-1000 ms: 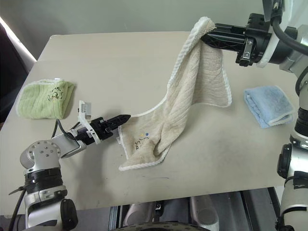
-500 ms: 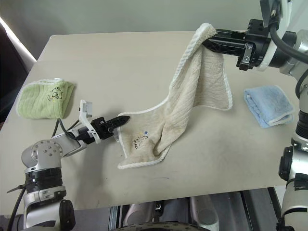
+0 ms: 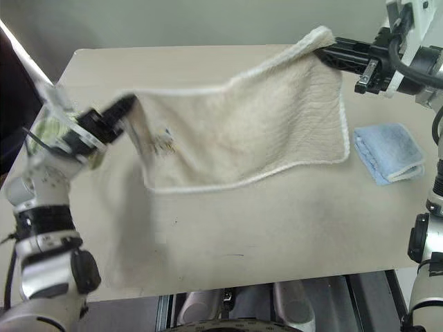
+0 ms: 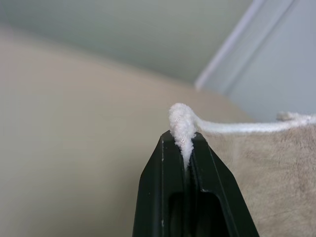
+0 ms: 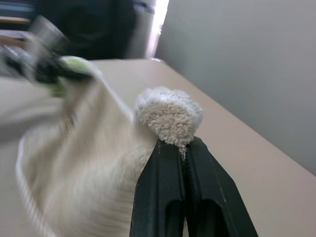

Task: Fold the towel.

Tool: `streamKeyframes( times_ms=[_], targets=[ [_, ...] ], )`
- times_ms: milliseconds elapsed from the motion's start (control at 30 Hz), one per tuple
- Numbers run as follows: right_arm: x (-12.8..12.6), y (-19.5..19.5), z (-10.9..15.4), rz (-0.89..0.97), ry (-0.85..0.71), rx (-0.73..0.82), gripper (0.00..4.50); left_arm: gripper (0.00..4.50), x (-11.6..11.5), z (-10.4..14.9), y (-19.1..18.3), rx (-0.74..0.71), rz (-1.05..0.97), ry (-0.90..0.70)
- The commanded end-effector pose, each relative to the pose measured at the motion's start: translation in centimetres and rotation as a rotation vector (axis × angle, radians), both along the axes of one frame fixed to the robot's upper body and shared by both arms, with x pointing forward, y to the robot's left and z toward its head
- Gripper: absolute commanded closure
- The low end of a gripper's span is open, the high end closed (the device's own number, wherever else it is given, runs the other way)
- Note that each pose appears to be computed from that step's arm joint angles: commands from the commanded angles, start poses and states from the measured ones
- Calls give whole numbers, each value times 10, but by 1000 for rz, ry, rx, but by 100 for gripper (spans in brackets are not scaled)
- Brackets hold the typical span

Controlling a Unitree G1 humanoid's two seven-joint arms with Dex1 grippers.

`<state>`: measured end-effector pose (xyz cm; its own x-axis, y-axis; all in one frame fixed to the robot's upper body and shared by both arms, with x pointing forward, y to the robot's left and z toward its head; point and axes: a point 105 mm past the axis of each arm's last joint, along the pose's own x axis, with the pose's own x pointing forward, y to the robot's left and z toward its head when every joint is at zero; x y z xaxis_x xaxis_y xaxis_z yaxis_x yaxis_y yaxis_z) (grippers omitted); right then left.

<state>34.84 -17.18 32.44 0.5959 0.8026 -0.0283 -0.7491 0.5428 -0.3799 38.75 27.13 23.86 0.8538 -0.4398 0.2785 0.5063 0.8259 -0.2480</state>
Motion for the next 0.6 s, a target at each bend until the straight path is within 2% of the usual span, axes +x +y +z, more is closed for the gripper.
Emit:
streamKeyframes(
  times_ms=[33, 200, 300, 400, 500, 600],
  targets=[
    [17, -8, 15, -101, -87, 45, 450, 448, 14, 45, 20, 64, 134, -186],
    [52, -8, 7, -208, -122, 98, 450, 448, 31, 86, 33, 155, 288, -283],
    [71, -6, 4, -269, -171, 86, 450, 448, 29, 108, 42, 199, 381, -337],
    [74, 1, 11, -244, -262, 101, 450, 448, 23, 120, 46, 200, 392, -391],
    [70, 2, 7, -207, -272, 114, 450, 448, 19, 112, 47, 213, 312, -378],
    [35, 7, -6, -26, -296, 109, 450, 448, 1, 72, 52, 272, 81, -274]
  ],
)
